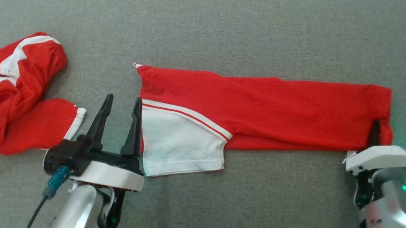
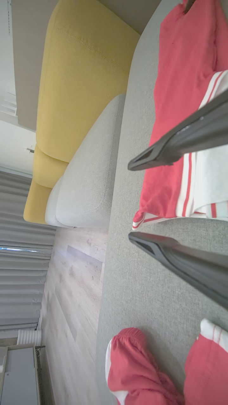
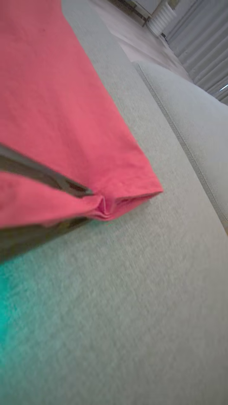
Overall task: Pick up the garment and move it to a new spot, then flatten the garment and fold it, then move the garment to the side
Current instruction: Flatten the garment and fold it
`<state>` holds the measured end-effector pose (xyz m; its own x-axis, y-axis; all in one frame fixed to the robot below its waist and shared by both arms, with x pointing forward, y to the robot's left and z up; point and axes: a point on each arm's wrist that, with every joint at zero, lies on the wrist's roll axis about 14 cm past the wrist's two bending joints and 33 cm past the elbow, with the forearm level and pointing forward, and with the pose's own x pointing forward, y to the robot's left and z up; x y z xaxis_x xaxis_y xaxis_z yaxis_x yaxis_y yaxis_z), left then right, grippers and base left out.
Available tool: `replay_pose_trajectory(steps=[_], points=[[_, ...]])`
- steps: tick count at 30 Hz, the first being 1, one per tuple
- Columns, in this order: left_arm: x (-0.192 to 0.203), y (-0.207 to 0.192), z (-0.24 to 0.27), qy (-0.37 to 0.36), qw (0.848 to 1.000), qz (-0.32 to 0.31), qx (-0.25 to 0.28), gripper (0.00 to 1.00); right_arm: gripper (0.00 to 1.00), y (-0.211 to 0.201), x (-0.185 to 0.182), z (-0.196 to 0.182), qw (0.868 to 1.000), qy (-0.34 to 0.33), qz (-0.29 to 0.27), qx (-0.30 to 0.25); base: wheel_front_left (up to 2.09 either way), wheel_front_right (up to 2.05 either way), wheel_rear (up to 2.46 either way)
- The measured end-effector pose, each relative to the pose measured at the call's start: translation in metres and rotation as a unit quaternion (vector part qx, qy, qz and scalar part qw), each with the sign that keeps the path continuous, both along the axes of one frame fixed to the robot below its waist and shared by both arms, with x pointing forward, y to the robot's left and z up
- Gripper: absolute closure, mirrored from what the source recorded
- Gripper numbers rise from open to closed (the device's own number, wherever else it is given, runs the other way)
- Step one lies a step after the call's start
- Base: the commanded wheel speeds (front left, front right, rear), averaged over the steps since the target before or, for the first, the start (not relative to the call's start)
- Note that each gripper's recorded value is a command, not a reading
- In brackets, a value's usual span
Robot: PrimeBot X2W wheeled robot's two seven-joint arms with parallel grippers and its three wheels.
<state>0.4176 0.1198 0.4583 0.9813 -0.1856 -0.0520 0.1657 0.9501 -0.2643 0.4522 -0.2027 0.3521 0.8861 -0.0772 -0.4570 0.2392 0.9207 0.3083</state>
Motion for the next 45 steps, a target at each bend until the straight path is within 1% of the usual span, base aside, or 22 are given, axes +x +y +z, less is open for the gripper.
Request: replay_pose_trajectory(steps=[6, 11, 12, 13, 14, 17, 19, 21, 23, 26, 29, 31, 34, 39, 45], points=[[0.001, 0.0, 0.008, -0.01, 1.0, 0.001, -0.001, 0.0, 1.0, -0.007, -0.004, 0.007, 1.0, -0.008, -0.005, -0.012, 0.0, 0.0, 0.0], [0.0, -0.003, 0.015, -0.02, 1.0, -0.003, -0.003, 0.0, 1.0, -0.033, -0.009, 0.018, 0.999, -0.021, -0.042, -0.022, 0.0, 0.0, 0.0], [0.0, -0.003, 0.015, -0.02, 1.0, -0.003, -0.003, 0.0, 1.0, -0.033, -0.009, 0.018, 0.999, -0.021, -0.042, -0.022, 0.0, 0.0, 0.0], [-0.001, -0.004, 0.016, -0.022, 1.0, -0.004, -0.003, 0.0, 1.0, -0.042, -0.01, 0.021, 0.998, -0.024, -0.051, -0.029, 0.0, 0.0, 0.0], [-0.002, -0.005, 0.019, -0.026, 1.0, -0.005, -0.003, 0.0, 1.0, -0.066, -0.016, 0.026, 0.996, -0.028, -0.069, -0.05, 0.0, 0.0, 0.0], [-0.004, -0.007, 0.025, -0.033, 0.999, -0.008, -0.004, 0.0, 1.0, -0.097, -0.025, 0.038, 0.992, -0.037, -0.095, -0.078, 0.0, 0.0, 0.0], [-0.008, -0.008, 0.026, -0.035, 0.999, -0.01, -0.004, 0.0, 1.0, -0.105, -0.024, 0.049, 0.99, -0.051, -0.104, -0.086, 0.0, 0.0, 0.0], [-0.012, -0.009, 0.028, -0.036, 0.999, -0.011, -0.005, 0.0, 1.0, -0.101, -0.02, 0.06, 0.989, -0.067, -0.1, -0.09, 0.0, 0.0, 0.0], [-0.016, -0.009, 0.031, -0.04, 0.999, -0.012, -0.005, 0.0, 1.0, -0.091, -0.015, 0.068, 0.989, -0.079, -0.091, -0.086, 0.0, 0.0, 0.0], [-0.02, -0.006, 0.043, -0.057, 0.998, -0.007, -0.007, 0.0, 1.0, -0.064, -0.002, 0.085, 0.989, -0.104, -0.061, -0.08, 0.0, 0.0, 0.0], [-0.024, 0.002, 0.053, -0.068, 0.997, 0.007, -0.018, 0.0, 1.0, -0.033, 0.013, 0.102, 0.989, -0.128, -0.022, -0.071, 0.0, 0.0, 0.0], [-0.028, 0.011, 0.056, -0.073, 0.997, 0.02, -0.014, 0.0, 1.0, -0.008, 0.021, 0.112, 0.988, -0.142, 0.014, -0.065, 0.0, 0.0, 0.0], [-0.034, 0.029, 0.061, -0.08, 0.996, 0.045, -0.012, 0.0, 1.0, 0.043, 0.026, 0.114, 0.986, -0.148, 0.072, -0.01, 0.0, 0.0, 0.0], [-0.048, 0.056, 0.066, -0.087, 0.992, 0.086, -0.008, 0.0, 1.0, 0.128, 0.015, 0.113, 0.972, -0.144, 0.178, 0.051, 0.0, 0.0, 0.0], [-0.067, 0.084, 0.066, -0.087, 0.988, 0.129, -0.004, 0.0, 1.0, 0.202, -0.008, 0.102, 0.948, -0.123, 0.283, 0.073, 0.0, 0.0, 0.0]])
